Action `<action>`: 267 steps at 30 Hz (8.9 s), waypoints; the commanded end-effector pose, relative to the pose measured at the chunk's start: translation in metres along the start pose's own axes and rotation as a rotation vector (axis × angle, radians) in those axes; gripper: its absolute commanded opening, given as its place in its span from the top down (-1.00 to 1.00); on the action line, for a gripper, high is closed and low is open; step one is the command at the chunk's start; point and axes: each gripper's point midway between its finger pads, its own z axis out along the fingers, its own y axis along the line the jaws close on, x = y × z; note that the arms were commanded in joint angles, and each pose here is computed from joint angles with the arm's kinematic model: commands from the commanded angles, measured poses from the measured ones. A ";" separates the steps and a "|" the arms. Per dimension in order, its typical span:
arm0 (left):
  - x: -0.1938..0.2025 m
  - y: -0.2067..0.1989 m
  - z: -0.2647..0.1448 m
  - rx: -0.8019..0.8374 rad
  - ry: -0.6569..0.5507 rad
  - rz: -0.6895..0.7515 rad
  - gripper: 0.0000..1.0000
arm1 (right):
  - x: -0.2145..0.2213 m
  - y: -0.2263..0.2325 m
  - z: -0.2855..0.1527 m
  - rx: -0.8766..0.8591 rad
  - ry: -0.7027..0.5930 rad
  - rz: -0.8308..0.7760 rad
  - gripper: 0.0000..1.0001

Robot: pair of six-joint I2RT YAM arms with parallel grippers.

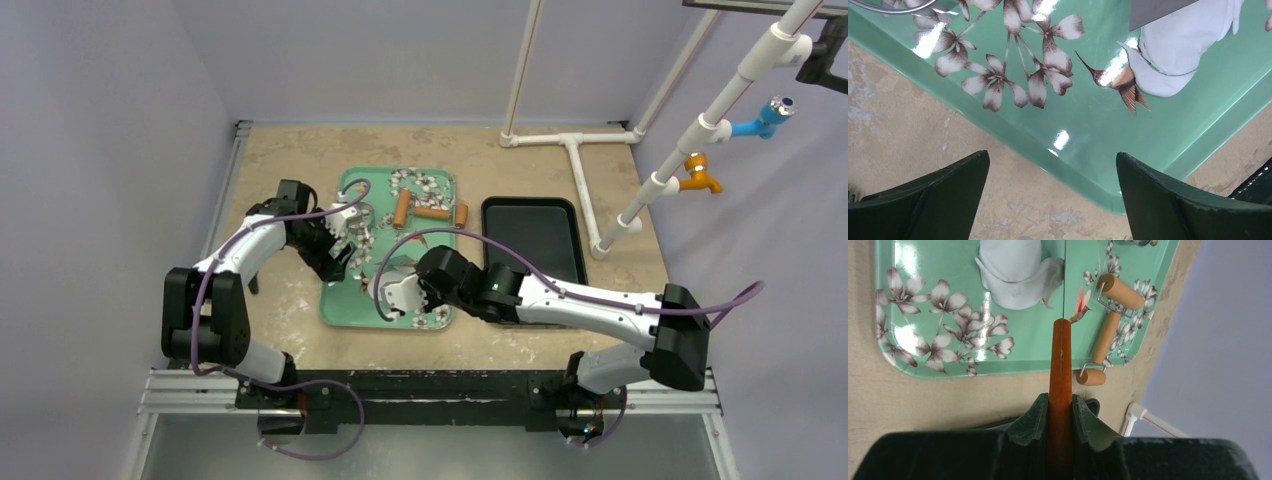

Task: Roll out the dumpling wrappers from the dough
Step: Remove the dumpling wrapper from the work surface.

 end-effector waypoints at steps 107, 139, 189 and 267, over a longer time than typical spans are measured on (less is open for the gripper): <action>-0.003 0.017 -0.010 -0.072 -0.004 -0.009 -1.00 | 0.024 -0.003 -0.034 -0.061 0.021 0.212 1.00; -0.003 0.016 -0.010 -0.069 -0.003 -0.007 -1.00 | 0.073 0.008 -0.066 -0.013 0.214 0.252 1.00; -0.002 0.018 -0.011 -0.080 -0.001 -0.006 -1.00 | 0.069 0.019 -0.038 -0.115 0.216 0.232 1.00; 0.002 -0.001 0.002 0.032 0.044 -0.007 -1.00 | -0.016 0.068 -0.074 -0.407 0.064 1.129 1.00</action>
